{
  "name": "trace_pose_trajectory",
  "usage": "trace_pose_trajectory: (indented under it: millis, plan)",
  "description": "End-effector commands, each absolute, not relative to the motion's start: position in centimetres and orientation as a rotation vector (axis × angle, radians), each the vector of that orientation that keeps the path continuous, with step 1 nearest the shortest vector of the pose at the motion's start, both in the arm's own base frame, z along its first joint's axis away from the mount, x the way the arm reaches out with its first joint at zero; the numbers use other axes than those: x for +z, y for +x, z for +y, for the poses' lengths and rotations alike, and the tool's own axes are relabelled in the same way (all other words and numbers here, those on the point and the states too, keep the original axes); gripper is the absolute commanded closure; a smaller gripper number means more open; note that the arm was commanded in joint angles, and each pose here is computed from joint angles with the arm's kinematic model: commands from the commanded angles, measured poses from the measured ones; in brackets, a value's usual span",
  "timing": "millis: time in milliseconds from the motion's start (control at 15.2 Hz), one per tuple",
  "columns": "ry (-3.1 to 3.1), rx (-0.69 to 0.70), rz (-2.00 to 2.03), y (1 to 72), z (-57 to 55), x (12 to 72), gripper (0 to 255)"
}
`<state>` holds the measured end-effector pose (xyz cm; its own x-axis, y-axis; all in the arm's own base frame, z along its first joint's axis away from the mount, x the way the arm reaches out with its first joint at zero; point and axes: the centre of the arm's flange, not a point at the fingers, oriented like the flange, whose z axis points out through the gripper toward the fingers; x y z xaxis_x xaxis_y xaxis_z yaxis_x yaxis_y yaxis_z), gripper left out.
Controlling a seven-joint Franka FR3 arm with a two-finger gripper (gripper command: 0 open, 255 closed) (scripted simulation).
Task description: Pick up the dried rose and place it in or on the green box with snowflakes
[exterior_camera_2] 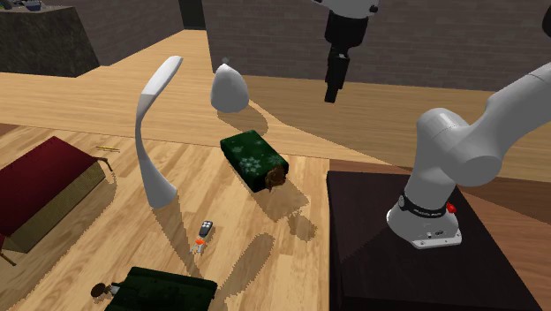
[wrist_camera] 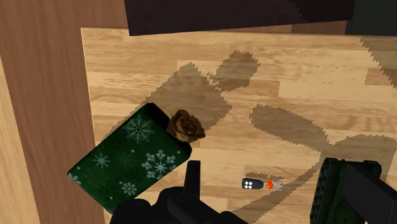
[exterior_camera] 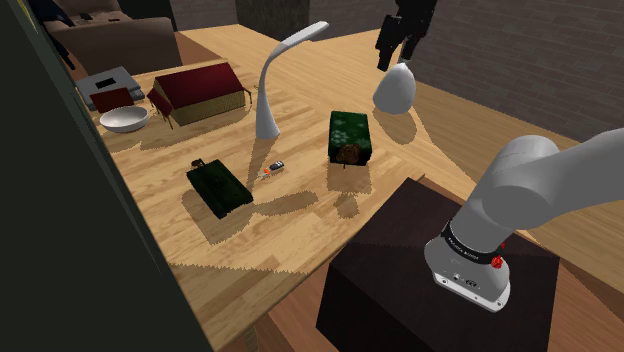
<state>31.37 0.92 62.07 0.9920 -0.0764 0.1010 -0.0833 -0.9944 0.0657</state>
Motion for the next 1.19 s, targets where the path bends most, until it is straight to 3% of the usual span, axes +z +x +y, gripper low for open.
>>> trace_pose_trajectory:
  millis: [0, 1122]
  plan:
    - [3.066, 0.151, -0.123, 31.4, 0.9, 62.1, 0]
    - [3.279, 0.243, 0.014, 37.9, -12.2, 43.0, 0]
